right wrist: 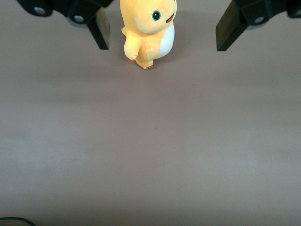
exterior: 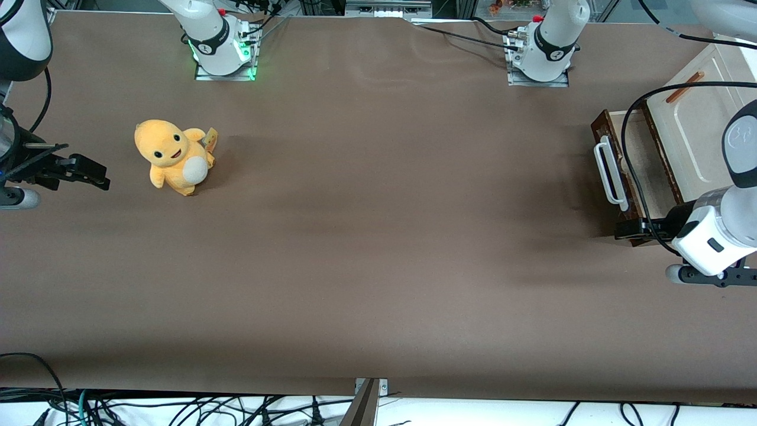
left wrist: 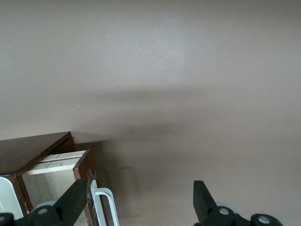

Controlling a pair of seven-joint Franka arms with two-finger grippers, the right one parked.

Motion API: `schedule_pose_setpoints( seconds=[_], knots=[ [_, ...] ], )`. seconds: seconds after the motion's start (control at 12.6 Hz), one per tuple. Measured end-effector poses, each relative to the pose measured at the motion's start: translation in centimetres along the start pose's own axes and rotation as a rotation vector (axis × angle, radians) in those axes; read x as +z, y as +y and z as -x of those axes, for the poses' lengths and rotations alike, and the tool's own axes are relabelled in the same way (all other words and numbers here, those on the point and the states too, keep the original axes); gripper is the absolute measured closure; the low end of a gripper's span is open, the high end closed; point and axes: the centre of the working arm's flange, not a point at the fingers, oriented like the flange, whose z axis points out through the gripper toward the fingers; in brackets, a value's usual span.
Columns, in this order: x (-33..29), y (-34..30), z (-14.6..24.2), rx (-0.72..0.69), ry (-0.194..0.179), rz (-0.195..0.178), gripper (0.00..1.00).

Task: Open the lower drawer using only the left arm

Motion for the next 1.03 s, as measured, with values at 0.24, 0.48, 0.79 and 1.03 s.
schedule_pose_setpoints(
  seconds=[0.24,0.48,0.79,1.03],
  knots=[
    [-0.16,-0.11,0.02,-0.001,0.005,0.0,0.0],
    [-0.43,-0.33,0.03,0.005,0.014,0.0,0.0],
    [-0.6,-0.24,0.0,0.023,0.022,0.0,0.0],
    [-0.65,-0.17,0.0,0.029,0.023,0.001,0.0]
  ],
)
